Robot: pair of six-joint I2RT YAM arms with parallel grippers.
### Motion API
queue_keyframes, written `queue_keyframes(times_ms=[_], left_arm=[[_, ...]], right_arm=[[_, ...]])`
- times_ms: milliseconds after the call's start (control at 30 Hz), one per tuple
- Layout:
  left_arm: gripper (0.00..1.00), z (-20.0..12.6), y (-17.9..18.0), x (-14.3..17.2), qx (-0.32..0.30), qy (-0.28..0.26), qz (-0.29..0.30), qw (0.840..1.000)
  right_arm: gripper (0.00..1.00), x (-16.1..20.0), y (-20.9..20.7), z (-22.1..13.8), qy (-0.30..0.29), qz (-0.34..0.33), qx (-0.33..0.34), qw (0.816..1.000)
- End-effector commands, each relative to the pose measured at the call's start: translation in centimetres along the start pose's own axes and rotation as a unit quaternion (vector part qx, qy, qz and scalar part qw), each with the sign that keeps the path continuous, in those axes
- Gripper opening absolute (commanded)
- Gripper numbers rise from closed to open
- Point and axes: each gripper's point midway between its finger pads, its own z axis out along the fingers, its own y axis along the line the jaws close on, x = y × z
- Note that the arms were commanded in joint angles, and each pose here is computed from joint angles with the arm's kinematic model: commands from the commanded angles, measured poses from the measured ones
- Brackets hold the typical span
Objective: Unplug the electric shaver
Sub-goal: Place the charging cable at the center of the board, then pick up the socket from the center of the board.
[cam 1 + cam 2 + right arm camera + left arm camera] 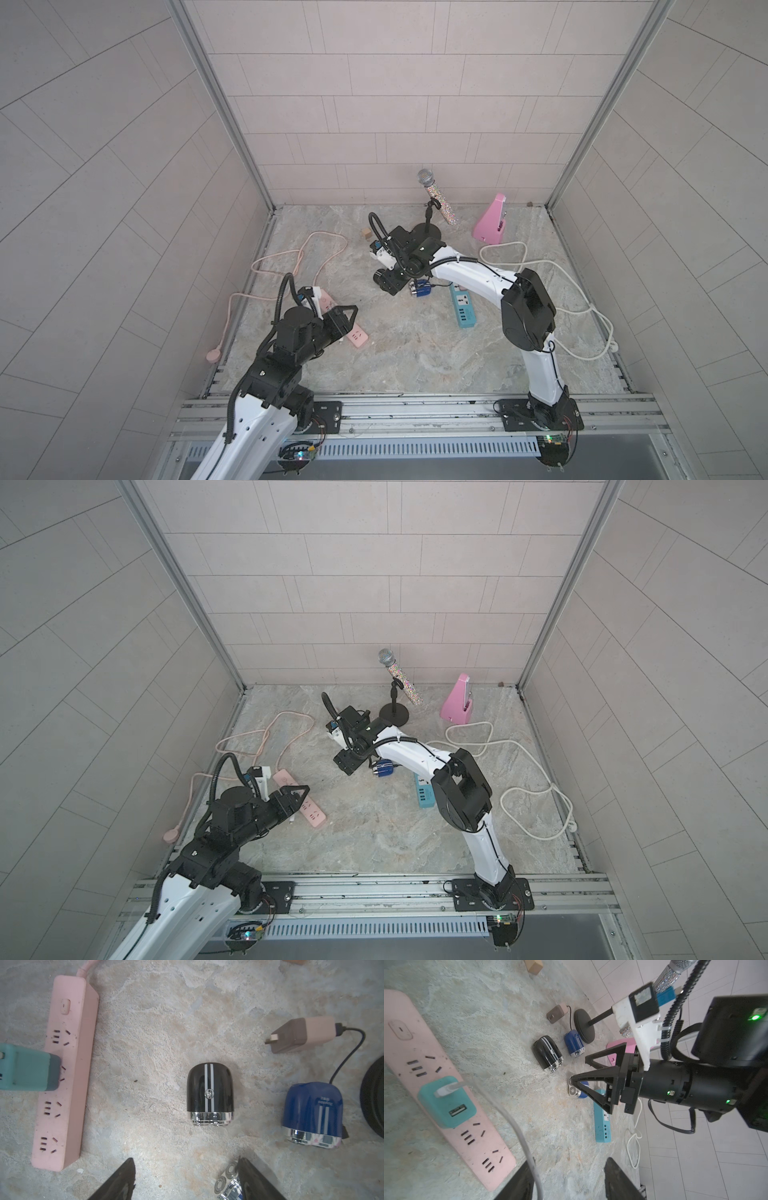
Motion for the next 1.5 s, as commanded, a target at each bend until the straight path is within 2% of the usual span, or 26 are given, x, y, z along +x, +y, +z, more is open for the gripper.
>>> queue_keyframes(times_ms=[0,233,333,500,700,733,767,800,867,1033,1300,1433,1467], left_arm=[[0.59,0.2,0.4,1.2,0.001,0.027,-0.003,1.000],[0.61,-0.2,-3.7,0.4,0.071,0.040,-0.006,0.997],[0.62,0.5,-4.7,0.9,0.082,0.074,-0.006,0.994],[0.62,2.7,-3.7,2.5,0.045,0.127,0.014,0.991],[0.64,5.1,-3.7,3.9,-0.006,0.168,0.081,0.983],[0.65,5.3,-3.7,4.0,-0.015,0.173,0.095,0.980],[0.76,5.6,-3.7,4.2,-0.029,0.178,0.111,0.977],[0.80,5.7,-3.7,4.5,-0.044,0.185,0.124,0.974],[0.83,5.9,-3.9,5.3,-0.053,0.211,0.155,0.964],[0.85,6.1,-3.7,7.4,-0.061,0.250,0.159,0.953],[0.88,5.4,-4.7,10.7,-0.036,0.273,0.157,0.948],[0.90,5.2,-8.1,11.7,0.020,0.282,0.155,0.947],[0.94,5.1,-8.8,12.3,0.027,0.290,0.162,0.943]], right_arm=[[0.79,-0.9,0.7,-2.0,-0.020,0.005,0.000,1.000],[0.79,-0.2,-0.2,-2.9,-0.020,0.016,0.018,1.000],[0.79,0.5,-0.4,-3.6,-0.021,0.025,0.019,0.999],[0.80,2.0,-0.7,-4.8,-0.025,0.042,0.022,0.999],[0.81,3.6,-1.1,-5.9,-0.025,0.051,0.029,0.998],[0.81,3.8,-1.1,-6.0,-0.026,0.053,0.029,0.998],[0.81,3.8,-1.2,-6.2,-0.029,0.055,0.031,0.998],[0.81,4.0,-1.3,-6.3,-0.030,0.059,0.030,0.997],[0.81,4.1,-1.4,-6.5,-0.032,0.063,0.028,0.997],[0.81,4.9,-1.8,-6.7,-0.033,0.076,0.028,0.996],[0.81,6.3,-4.0,-8.5,-0.050,0.127,0.035,0.990],[0.82,6.6,-4.7,-9.3,-0.057,0.137,0.048,0.988],[0.82,6.6,-4.8,-9.5,-0.059,0.138,0.048,0.987]])
